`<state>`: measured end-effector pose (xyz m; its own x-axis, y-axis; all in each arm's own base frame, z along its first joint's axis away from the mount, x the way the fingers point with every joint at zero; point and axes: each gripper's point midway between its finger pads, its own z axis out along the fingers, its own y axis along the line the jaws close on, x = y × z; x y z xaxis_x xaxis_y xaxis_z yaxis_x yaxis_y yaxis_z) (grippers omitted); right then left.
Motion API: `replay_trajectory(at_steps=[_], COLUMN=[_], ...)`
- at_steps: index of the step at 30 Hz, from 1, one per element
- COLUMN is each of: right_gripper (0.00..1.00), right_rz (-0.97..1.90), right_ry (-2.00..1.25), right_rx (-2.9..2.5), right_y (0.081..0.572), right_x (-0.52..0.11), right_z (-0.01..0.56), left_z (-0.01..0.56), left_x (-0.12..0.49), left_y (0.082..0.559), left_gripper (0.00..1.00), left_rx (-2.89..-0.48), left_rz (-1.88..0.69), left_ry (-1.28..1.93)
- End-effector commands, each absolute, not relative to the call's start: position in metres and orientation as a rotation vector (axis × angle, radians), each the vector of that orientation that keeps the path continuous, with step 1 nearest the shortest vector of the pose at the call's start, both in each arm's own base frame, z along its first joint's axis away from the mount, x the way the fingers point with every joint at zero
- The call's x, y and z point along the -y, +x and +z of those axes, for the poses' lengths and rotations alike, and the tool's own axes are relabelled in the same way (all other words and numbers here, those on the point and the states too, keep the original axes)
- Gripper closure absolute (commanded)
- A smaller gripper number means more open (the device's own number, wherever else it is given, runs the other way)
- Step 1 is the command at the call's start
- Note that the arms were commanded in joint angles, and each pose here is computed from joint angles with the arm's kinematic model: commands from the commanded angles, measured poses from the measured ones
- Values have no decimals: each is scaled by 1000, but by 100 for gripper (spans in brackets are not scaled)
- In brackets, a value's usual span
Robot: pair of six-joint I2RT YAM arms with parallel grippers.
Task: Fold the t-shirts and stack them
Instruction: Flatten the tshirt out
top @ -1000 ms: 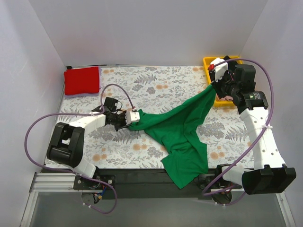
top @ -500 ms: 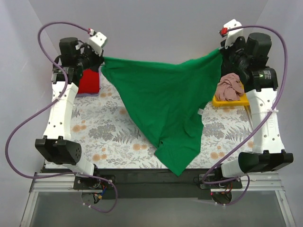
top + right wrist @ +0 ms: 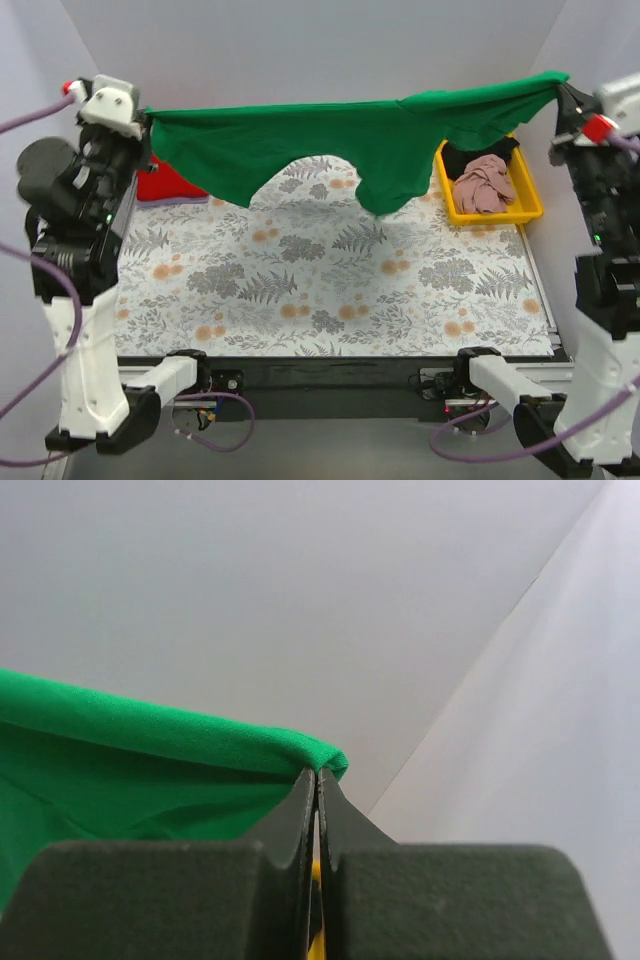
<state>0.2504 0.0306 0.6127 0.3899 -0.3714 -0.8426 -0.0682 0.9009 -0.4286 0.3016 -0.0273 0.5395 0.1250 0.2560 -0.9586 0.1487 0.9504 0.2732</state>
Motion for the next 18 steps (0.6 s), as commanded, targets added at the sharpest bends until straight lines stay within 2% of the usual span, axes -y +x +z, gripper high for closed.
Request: replay_trajectory(at_steps=[1, 5, 9, 13, 16, 18], right_gripper=[99, 99, 99, 99, 99, 99], right_rz=[-258, -266, -292, -292, -256, -223], right_ry=[-376, -392, -416, -476, -563, -583], right_rx=[-994, -950, -950, -994, -1116, -1201], right_y=[212, 206, 227, 269, 329, 375], right_x=[-21, -23, -25, -33, -46, -51], right_z=[655, 667, 668, 647, 588, 560], left_z=[577, 603, 601, 570, 512, 497], left_x=[9, 10, 7, 11, 21, 36], left_y=[264, 243, 262, 306, 364, 398], left_gripper=[100, 100, 100, 100, 100, 100], left_rx=[-1323, -1248, -1265, -1355, -1475, -1489], left_rz=[125, 111, 161, 160, 117, 38], left_ry=[200, 195, 215, 254, 301, 337])
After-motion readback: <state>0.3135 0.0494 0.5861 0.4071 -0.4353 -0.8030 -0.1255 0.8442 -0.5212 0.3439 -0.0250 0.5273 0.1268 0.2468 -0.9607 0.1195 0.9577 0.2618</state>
